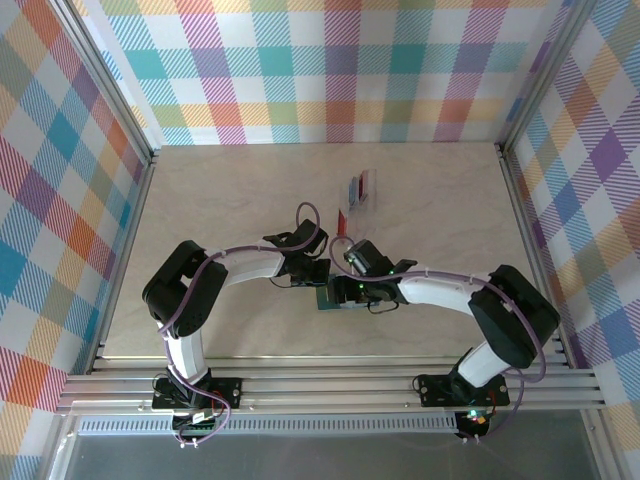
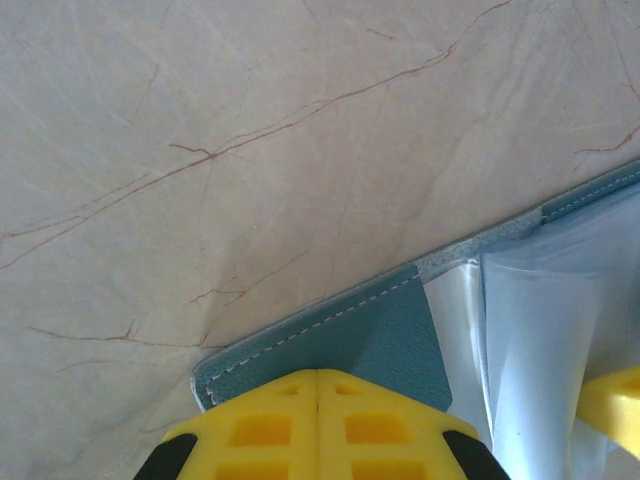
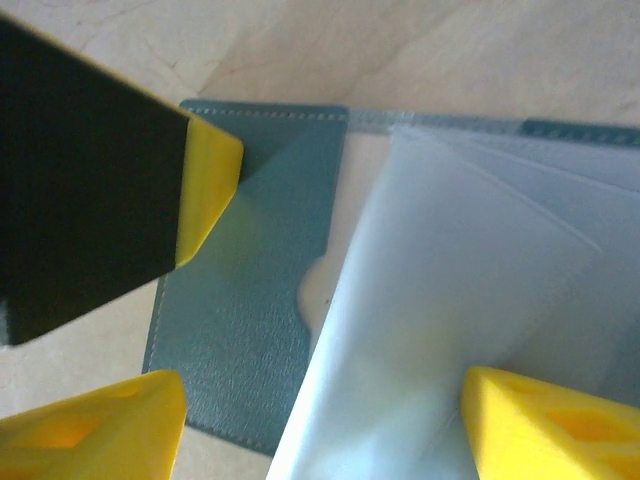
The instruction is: Put the credit cards into the card holder
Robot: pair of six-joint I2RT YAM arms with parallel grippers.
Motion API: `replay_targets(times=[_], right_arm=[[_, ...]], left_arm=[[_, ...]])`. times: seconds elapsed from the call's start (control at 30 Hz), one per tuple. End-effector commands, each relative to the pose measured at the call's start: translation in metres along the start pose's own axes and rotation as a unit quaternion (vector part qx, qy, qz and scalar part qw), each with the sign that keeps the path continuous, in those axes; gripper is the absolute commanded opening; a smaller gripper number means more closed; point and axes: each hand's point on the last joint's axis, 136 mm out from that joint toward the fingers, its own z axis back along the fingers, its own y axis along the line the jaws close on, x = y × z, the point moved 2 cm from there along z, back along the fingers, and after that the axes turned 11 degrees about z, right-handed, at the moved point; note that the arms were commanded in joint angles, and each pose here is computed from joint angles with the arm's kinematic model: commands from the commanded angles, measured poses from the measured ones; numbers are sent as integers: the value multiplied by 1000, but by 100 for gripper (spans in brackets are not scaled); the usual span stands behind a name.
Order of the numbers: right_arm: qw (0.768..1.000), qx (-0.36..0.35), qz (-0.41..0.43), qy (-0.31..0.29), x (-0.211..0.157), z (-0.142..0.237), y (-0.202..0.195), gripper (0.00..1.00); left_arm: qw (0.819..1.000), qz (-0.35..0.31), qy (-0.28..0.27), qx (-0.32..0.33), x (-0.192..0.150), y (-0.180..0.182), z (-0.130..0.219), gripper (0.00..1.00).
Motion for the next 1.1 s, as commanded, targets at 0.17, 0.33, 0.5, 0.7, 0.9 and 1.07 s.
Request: replay_targets(times=[0.17, 0.33, 0.5, 0.7, 0.9, 1.07], right_arm=[[998, 29, -40, 24, -29, 6, 0, 73], [998, 22, -49, 34, -40, 4, -5, 74], [998, 21, -49, 32, -37, 2, -5, 74], [999, 25, -30, 10, -19, 6, 2, 74], [999, 22, 0, -27, 9, 16, 11, 69], [999, 16, 15, -30, 19, 14, 13, 63]], left_arm=[[993, 15, 75, 89, -40, 52, -37, 0], [993, 17, 77, 88, -40, 53, -37, 0], [993, 17, 78, 89, -41, 53, -38, 0], [993, 17, 79, 86, -41, 52, -38, 0], [994, 16, 77, 82, -40, 50, -35, 0], [994, 19, 81, 71, -41, 48, -35, 0]])
